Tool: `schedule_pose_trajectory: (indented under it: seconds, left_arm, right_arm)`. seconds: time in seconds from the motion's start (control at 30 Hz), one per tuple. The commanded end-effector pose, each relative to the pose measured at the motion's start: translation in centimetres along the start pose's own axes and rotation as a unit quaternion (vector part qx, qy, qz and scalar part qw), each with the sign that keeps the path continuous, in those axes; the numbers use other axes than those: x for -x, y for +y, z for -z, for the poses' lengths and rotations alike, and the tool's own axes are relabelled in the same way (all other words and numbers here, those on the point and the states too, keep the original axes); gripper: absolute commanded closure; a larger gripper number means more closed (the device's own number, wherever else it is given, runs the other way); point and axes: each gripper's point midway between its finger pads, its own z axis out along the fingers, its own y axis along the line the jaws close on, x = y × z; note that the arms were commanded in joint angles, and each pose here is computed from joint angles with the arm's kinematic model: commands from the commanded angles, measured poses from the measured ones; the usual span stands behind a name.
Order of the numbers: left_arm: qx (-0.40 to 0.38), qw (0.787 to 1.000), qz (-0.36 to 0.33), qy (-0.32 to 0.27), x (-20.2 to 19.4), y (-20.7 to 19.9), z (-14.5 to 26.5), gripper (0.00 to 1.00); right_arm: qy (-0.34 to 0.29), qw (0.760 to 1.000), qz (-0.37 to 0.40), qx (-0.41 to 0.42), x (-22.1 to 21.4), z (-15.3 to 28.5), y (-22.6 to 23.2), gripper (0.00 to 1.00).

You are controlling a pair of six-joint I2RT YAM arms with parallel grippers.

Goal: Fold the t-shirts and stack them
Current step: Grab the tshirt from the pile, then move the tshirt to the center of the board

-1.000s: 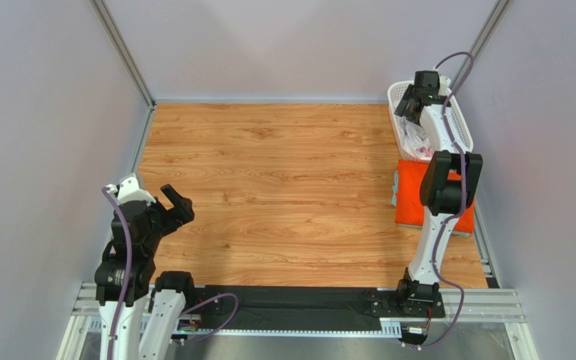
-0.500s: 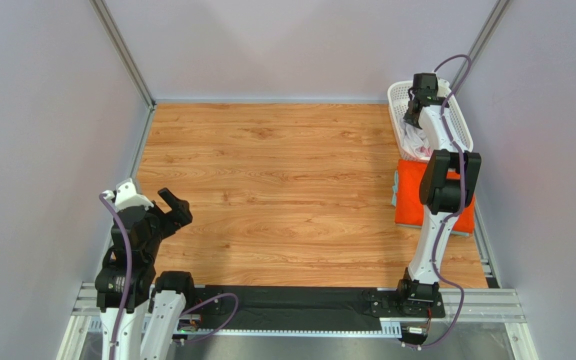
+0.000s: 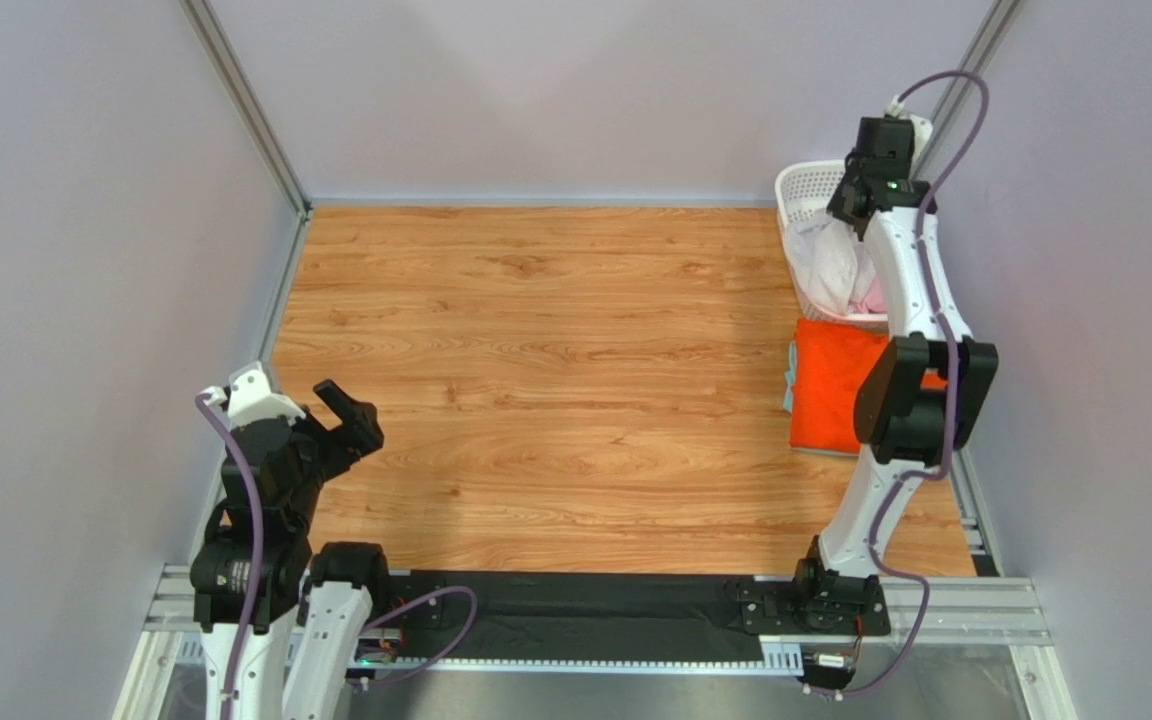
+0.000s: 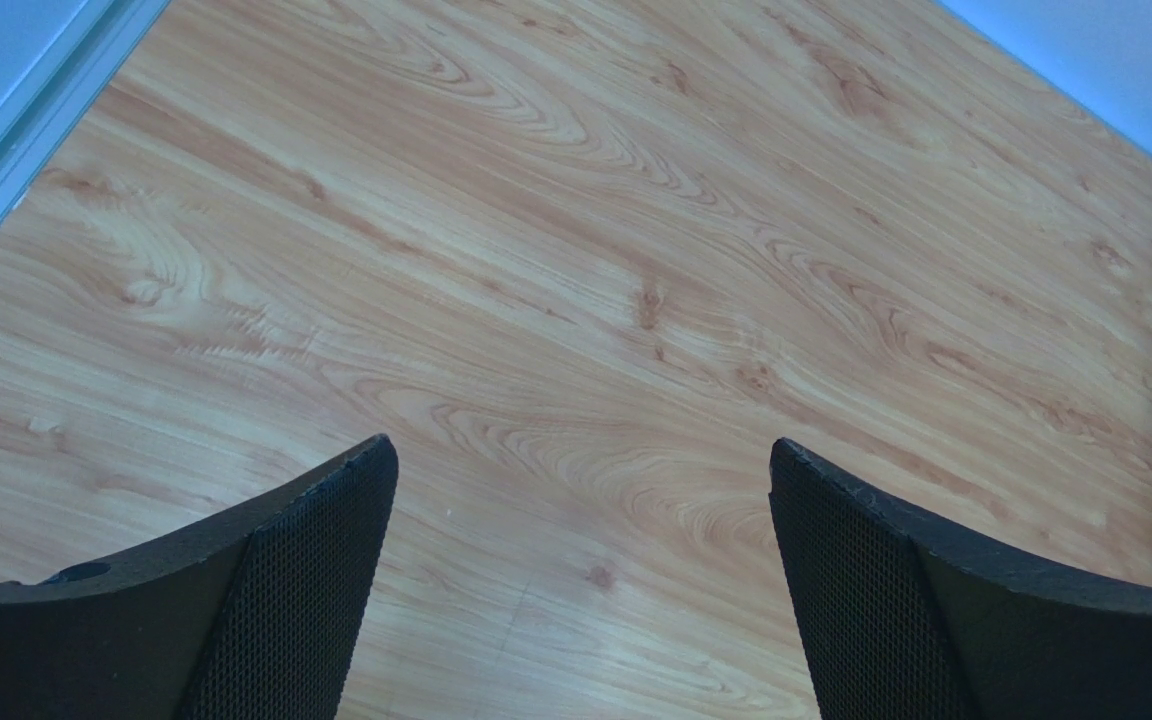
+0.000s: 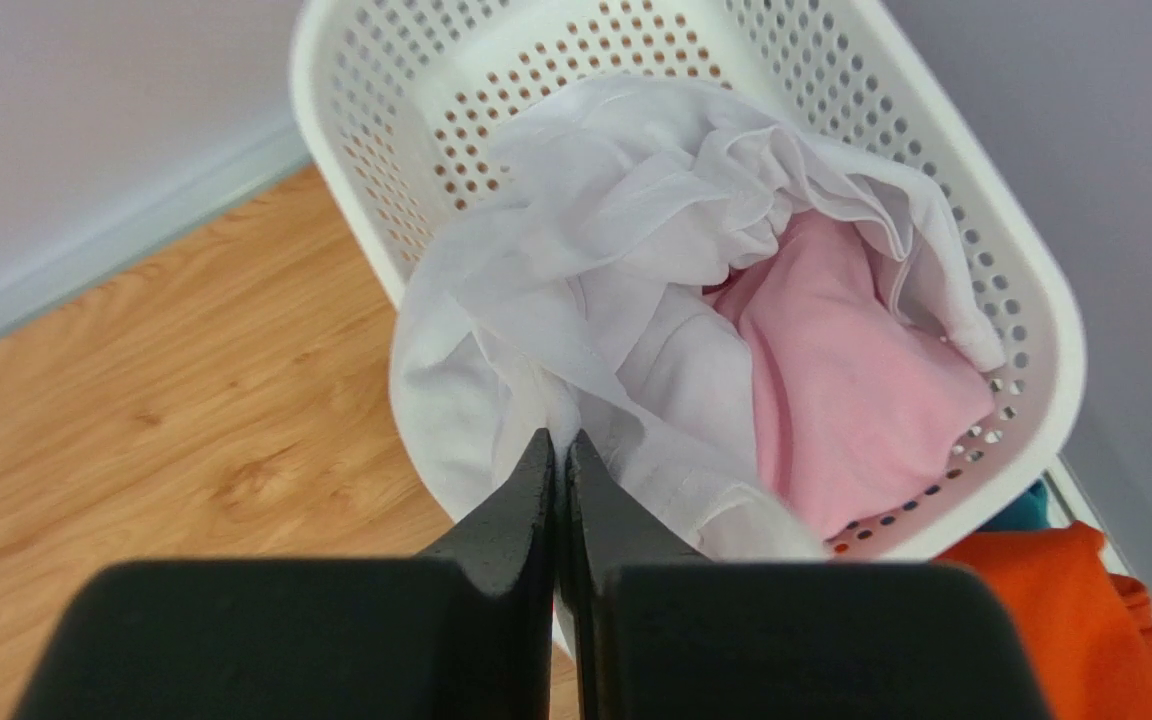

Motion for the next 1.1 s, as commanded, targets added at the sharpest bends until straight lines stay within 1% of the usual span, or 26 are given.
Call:
schedule_pose_trajectory:
  seconds: [0.0, 0.03, 0.1, 0.13, 0.23, 0.27, 0.33, 0.37, 0.4, 0.47, 0.5, 0.53, 0.57, 0.6, 0.63, 0.67, 0.7, 0.73, 0.77, 0.83, 0.9, 1.0, 1.07]
  left_arm:
    - [-0.003, 1.0, 0.005, -0.004, 0.2, -0.2, -0.1, 0.0]
    - [-0.004, 1.0, 0.006, -0.005, 0.2, -0.2, 0.0, 0.0]
    - [-0.004, 1.0, 0.005, -0.004, 0.1, -0.2, 0.0, 0.0]
    - [-0.005, 1.0, 0.006, -0.005, 0.2, -0.2, 0.0, 0.0]
    - [0.0, 1.0, 0.009, -0.003, 0.1, 0.0, 0.0, 0.0]
    - [0.001, 1.0, 0.007, -0.002, 0.0, 0.0, -0.1, 0.0]
    - [0.002, 1.0, 0.007, 0.0, 0.0, 0.0, -0.1, 0.0]
    - [0.002, 1.0, 0.009, 0.001, 0.0, 0.0, -0.1, 0.0]
    - [0.0, 1.0, 0.009, 0.004, -0.1, -0.1, -0.2, 0.0]
    - [-0.002, 1.0, 0.01, 0.005, -0.1, -0.2, -0.2, 0.0]
    - [-0.004, 1.0, 0.009, 0.008, -0.2, -0.3, -0.3, 0.0]
    - [-0.006, 1.0, 0.008, 0.01, -0.2, -0.4, -0.3, 0.0]
    - [-0.005, 1.0, 0.008, 0.012, -0.3, -0.4, -0.3, 0.0]
    - [-0.006, 1.0, 0.008, 0.014, -0.3, -0.4, -0.3, 0.0]
    - [-0.007, 1.0, 0.009, 0.015, -0.4, -0.5, -0.3, 0.0]
    - [-0.007, 1.0, 0.009, 0.017, -0.4, -0.5, -0.4, 0.0]
    - [-0.007, 1.0, 0.009, 0.017, -0.4, -0.5, -0.4, 0.0]
    - [-0.008, 1.0, 0.01, 0.016, -0.4, -0.5, -0.4, 0.0]
    - [-0.008, 1.0, 0.01, 0.016, -0.4, -0.5, -0.4, 0.0]
    - [-0.008, 1.0, 0.01, 0.016, -0.3, -0.6, -0.4, 0.0]
    - [-0.013, 1.0, 0.01, 0.015, -0.2, -0.8, -0.3, 0.0]
    - [-0.017, 1.0, 0.013, 0.016, -0.2, -1.0, -0.2, 0.0]
    - [-0.018, 0.999, 0.019, 0.02, -0.3, -1.0, -0.2, 0.0]
  right_arm:
    - [-0.123, 0.99, -0.016, 0.068, 8.2, 8.7, 0.9, 1.0]
    - [-0.145, 0.986, -0.022, 0.082, 9.5, 11.1, 0.9, 1.0]
    - [-0.174, 0.977, -0.026, 0.117, 11.3, 14.0, 1.5, 1.0]
    - [-0.204, 0.969, -0.036, 0.137, 13.0, 17.0, 1.6, 1.0]
    - [-0.236, 0.95, -0.04, 0.201, 14.9, 21.7, 2.9, 1.0]
    - [-0.248, 0.934, -0.044, 0.253, 15.9, 24.9, 4.1, 1.0]
    - [-0.257, 0.917, -0.049, 0.3, 16.5, 28.3, 5.0, 1.0]
    - [-0.276, 0.902, -0.055, 0.326, 17.4, 31.1, 5.4, 1.0]
    - [-0.278, 0.889, -0.049, 0.36, 17.4, 33.0, 6.4, 1.0]
    - [-0.291, 0.87, -0.045, 0.396, 17.7, 36.2, 7.2, 1.0]
    - [-0.305, 0.848, -0.045, 0.431, 18.3, 39.5, 7.9, 1.0]
    - [-0.311, 0.839, -0.046, 0.443, 18.5, 41.0, 8.1, 1.0]
    - [-0.326, 0.824, -0.049, 0.461, 18.9, 42.8, 8.5, 1.0]
    - [-0.323, 0.803, -0.052, 0.498, 18.5, 45.2, 9.6, 1.0]
    - [-0.335, 0.781, -0.055, 0.524, 18.9, 47.2, 10.1, 1.0]
    - [-0.332, 0.767, -0.056, 0.547, 18.7, 48.5, 10.6, 1.0]
    - [-0.325, 0.738, -0.043, 0.589, 18.0, 51.2, 11.5, 1.0]
    - [-0.309, 0.721, -0.052, 0.617, 17.8, 52.2, 12.3, 1.0]
    - [-0.293, 0.698, -0.044, 0.652, 16.8, 54.0, 13.5, 1.0]
    - [-0.274, 0.671, -0.049, 0.688, 16.0, 55.8, 14.9, 1.0]
    - [-0.265, 0.638, -0.044, 0.722, 14.9, 58.6, 16.3, 1.0]
    - [-0.265, 0.62, -0.047, 0.736, 14.0, 60.6, 18.2, 1.0]
    - [-0.26, 0.63, -0.056, 0.73, 13.5, 60.3, 19.1, 1.0]
